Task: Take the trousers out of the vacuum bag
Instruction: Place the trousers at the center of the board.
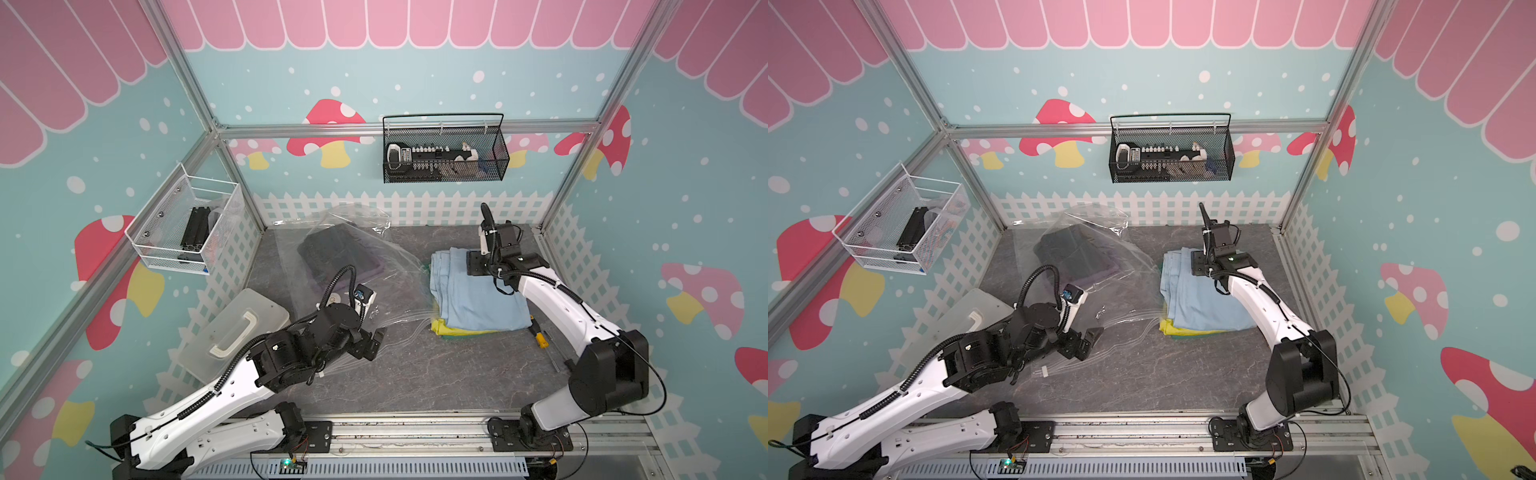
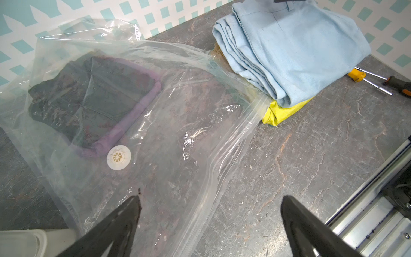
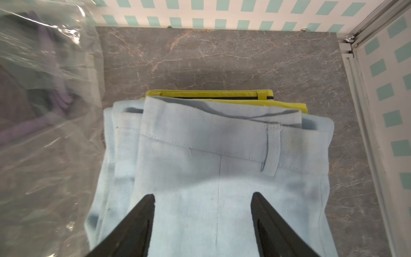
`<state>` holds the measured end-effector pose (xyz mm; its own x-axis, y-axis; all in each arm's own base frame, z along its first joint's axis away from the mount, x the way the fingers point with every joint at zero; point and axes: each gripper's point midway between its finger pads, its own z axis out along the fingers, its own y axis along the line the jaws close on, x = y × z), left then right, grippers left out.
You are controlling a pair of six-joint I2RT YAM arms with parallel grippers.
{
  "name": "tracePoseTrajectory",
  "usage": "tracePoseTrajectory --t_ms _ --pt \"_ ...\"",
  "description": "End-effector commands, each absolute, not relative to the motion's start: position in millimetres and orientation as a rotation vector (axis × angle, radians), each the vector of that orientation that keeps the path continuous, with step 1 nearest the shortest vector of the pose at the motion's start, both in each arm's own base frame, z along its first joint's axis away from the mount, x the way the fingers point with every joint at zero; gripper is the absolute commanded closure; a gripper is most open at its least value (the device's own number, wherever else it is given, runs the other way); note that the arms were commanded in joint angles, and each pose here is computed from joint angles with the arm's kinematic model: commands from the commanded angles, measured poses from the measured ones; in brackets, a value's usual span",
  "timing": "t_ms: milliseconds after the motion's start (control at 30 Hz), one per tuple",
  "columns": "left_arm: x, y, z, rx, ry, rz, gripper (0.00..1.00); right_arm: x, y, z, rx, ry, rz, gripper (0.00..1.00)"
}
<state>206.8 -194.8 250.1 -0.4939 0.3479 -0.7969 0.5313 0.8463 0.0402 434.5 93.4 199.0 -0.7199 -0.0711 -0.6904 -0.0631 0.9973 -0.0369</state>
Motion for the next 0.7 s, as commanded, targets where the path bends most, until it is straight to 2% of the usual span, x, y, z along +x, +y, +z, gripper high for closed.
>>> tracePoseTrajectory --t_ms 0,167,667 --pt "204.8 -193.2 241.2 0.664 2.158 -0.25 0.01 449.2 77.6 184.8 -0.139 2.42 -0.148 0.23" --pt "205.9 -194.7 235.4 0.683 2.17 -0.232 0.01 467.1 80.9 154.8 -0.168 2.482 -0.156 0.14" --pt "202.6 -200.1 229.0 0.721 2.192 -0.251 0.01 474.0 91.8 37.4 -0.232 2.673 -0.129 0.11"
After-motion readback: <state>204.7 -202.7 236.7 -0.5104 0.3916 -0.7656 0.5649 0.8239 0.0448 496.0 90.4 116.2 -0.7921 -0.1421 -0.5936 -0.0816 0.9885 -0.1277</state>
